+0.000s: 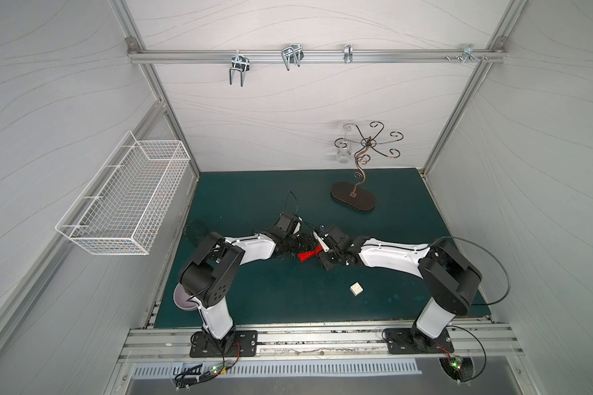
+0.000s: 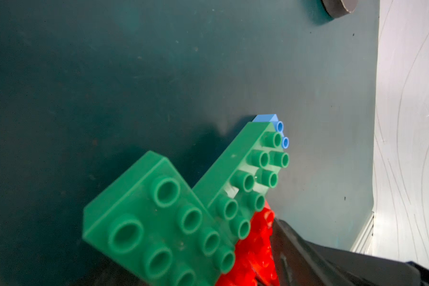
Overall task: Assemble a small pinwheel with lego
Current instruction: Assemble the lego brick with the lego brick, then pick up the lego brick from the center of the board.
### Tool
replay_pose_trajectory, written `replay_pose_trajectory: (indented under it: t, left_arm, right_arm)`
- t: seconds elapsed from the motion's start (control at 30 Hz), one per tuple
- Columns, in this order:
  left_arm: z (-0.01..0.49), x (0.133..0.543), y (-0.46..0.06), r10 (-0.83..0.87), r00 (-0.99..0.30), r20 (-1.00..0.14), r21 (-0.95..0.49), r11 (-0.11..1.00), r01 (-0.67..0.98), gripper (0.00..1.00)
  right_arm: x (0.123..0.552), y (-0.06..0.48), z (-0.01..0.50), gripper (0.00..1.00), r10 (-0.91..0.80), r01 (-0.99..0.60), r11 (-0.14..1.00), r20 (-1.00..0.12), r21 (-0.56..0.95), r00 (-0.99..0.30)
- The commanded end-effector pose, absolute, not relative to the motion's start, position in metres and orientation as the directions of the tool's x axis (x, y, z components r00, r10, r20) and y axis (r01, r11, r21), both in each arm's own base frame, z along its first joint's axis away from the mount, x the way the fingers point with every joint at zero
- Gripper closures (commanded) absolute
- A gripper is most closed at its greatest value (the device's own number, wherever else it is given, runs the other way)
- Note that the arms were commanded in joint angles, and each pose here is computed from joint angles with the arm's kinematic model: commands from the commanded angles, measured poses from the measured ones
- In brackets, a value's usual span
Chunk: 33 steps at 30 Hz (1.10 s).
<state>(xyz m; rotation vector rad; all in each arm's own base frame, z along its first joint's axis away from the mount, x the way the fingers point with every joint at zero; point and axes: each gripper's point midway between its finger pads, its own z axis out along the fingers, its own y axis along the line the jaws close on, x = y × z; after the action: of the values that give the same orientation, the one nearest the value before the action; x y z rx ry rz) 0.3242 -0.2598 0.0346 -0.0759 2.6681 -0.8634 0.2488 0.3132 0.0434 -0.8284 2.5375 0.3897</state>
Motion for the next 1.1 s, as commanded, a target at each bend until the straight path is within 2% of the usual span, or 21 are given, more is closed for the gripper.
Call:
replay_pose_trajectory:
  t: [0.0, 0.03, 0.17, 0.33, 0.47, 0.57, 0.7, 0.77, 0.9, 1.07]
  left_arm:
    - [0.001, 0.288, -0.224, -0.169, -0.974, -0.148, -0.455, 0.886, -0.085, 0.08]
    - [0.008, 0.291, -0.224, -0.18, -0.972, -0.152, -0.468, 0.879, -0.089, 0.05]
    - [0.024, 0.301, -0.217, -0.207, -0.963, -0.174, -0.486, 0.868, -0.099, 0.0]
    - [0.039, 0.304, -0.208, -0.269, -0.948, -0.173, -0.537, 0.832, -0.138, 0.0]
    - [0.076, 0.305, -0.207, -0.298, -0.925, -0.234, -0.598, 0.795, -0.105, 0.0]
    - [0.104, 0.301, -0.211, -0.288, -0.926, -0.244, -0.634, 0.77, -0.073, 0.0]
    - [0.126, 0.287, -0.212, -0.275, -0.926, -0.258, -0.657, 0.752, -0.04, 0.0]
    - [0.131, 0.28, -0.209, -0.264, -0.927, -0.267, -0.654, 0.756, -0.027, 0.0]
    - [0.132, 0.271, -0.204, -0.266, -0.924, -0.276, -0.653, 0.757, -0.023, 0.0]
    - [0.128, 0.268, -0.208, -0.254, -0.93, -0.265, -0.657, 0.754, -0.018, 0.0]
  right_arm:
    - [0.242, 0.327, 0.064, 0.67, -0.47, -0.627, 0.749, -0.497, 0.212, -0.729]
    - [0.242, 0.327, 0.064, 0.6, -0.463, -0.621, 0.753, -0.495, 0.218, -0.735]
    - [0.241, 0.319, 0.068, 0.45, -0.446, -0.607, 0.763, -0.498, 0.222, -0.743]
    - [0.234, 0.294, 0.091, 0.36, -0.428, -0.592, 0.782, -0.521, 0.197, -0.739]
    - [0.214, 0.25, 0.094, 0.37, -0.375, -0.503, 0.836, -0.441, 0.22, -0.816]
    - [0.184, 0.212, 0.082, 0.38, -0.365, -0.429, 0.882, -0.294, 0.195, -0.884]
    - [0.144, 0.188, 0.063, 0.36, -0.306, -0.326, 0.92, -0.118, 0.219, -0.945]
    - [0.136, 0.184, 0.049, 0.35, -0.275, -0.291, 0.927, -0.097, 0.235, -0.956]
    - [0.139, 0.178, 0.038, 0.35, -0.281, -0.293, 0.937, -0.089, 0.188, -0.956]
    - [0.134, 0.185, 0.024, 0.36, -0.317, -0.324, 0.924, -0.068, 0.202, -0.946]
